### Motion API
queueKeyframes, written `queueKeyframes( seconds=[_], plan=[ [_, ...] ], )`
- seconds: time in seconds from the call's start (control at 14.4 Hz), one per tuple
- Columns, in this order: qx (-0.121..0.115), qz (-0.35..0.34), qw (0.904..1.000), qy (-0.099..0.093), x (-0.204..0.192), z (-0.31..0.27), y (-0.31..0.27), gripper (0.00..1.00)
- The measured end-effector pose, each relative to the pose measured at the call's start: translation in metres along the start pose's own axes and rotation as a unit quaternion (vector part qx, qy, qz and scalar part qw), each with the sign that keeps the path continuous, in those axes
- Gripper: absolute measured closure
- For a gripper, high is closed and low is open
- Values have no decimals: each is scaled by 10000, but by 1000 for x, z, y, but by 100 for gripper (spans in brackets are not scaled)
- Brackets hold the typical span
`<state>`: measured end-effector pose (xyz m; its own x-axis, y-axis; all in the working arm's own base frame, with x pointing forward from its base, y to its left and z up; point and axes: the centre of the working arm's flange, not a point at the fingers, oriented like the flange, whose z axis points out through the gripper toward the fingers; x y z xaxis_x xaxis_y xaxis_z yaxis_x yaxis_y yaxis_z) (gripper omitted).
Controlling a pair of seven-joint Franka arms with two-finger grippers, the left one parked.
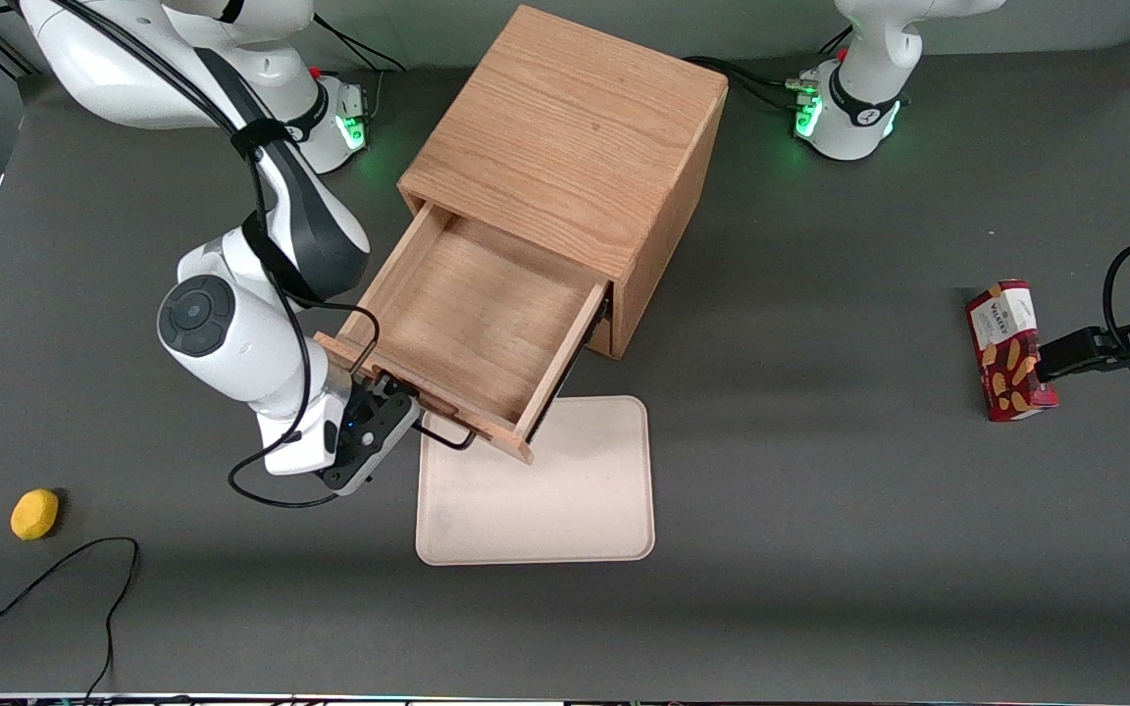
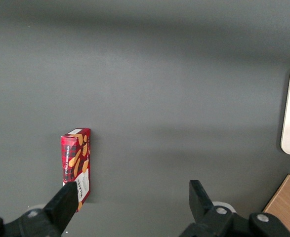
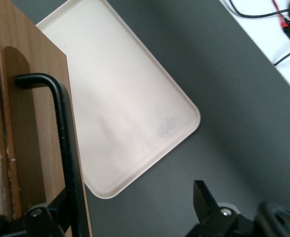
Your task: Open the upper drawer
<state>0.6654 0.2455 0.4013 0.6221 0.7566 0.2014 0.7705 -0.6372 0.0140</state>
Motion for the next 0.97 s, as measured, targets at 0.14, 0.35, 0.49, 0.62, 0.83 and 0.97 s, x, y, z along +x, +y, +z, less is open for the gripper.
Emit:
queueKeyframes(
  seconds=[0.14,0.35,0.49,0.62,0.83,0.97],
  plan=[
    [6,94,10000,26,-3,-1,8,0],
    [301,430,9984,198,-5,-2,14,0],
    [509,624,9965,243,-8,-4,17,0],
    [732,656,9947,305,-6,-11,16,0],
    [888,613,9940,199,-11,-20,19,0],
    [801,589,9949,176,-15,-55,22,0]
  ],
)
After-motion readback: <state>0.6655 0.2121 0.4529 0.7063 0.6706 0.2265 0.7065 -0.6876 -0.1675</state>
